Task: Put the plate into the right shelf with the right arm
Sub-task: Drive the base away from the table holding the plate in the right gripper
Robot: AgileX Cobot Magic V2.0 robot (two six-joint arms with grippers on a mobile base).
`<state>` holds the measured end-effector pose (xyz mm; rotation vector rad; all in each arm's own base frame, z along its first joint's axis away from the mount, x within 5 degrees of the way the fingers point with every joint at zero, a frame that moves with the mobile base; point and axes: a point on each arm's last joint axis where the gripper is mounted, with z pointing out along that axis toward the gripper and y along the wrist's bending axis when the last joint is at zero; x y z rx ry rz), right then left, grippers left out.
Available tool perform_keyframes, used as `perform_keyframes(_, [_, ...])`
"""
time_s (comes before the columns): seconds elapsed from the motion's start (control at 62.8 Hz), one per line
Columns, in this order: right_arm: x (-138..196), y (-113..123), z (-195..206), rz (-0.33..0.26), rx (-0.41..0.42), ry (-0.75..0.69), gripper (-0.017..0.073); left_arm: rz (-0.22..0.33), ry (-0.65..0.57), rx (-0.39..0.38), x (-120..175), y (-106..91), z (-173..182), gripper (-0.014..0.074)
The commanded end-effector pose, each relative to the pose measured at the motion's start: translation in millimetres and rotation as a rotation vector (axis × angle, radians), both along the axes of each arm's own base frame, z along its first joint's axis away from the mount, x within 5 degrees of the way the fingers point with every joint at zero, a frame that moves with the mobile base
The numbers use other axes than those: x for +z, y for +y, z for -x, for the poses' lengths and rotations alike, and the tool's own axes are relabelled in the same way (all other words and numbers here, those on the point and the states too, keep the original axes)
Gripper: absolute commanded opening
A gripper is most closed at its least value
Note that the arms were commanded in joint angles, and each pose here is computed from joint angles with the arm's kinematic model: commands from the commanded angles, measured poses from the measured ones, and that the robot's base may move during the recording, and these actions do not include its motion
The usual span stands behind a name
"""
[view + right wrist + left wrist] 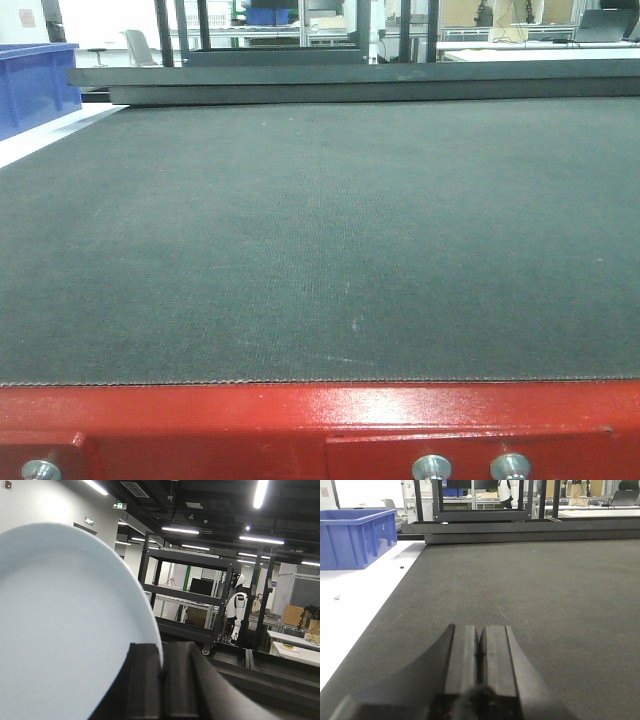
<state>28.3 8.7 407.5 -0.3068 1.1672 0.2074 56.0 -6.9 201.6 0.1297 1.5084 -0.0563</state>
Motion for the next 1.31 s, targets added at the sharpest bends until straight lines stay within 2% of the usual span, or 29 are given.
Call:
perform_keyframes(0.0, [14.9,0.1,4.6,-0.014,0.01,-0.103,0.0054,0.017,-0.092,0.009,6.6,1.3,1.3,-0.0047])
perform_keyframes(1.289, [14.7,0.2,4.3,-0.013,0.009,-0.099,0.0054,0.017,-0.092,0.009,6.6,1.3,1.3,-0.0047])
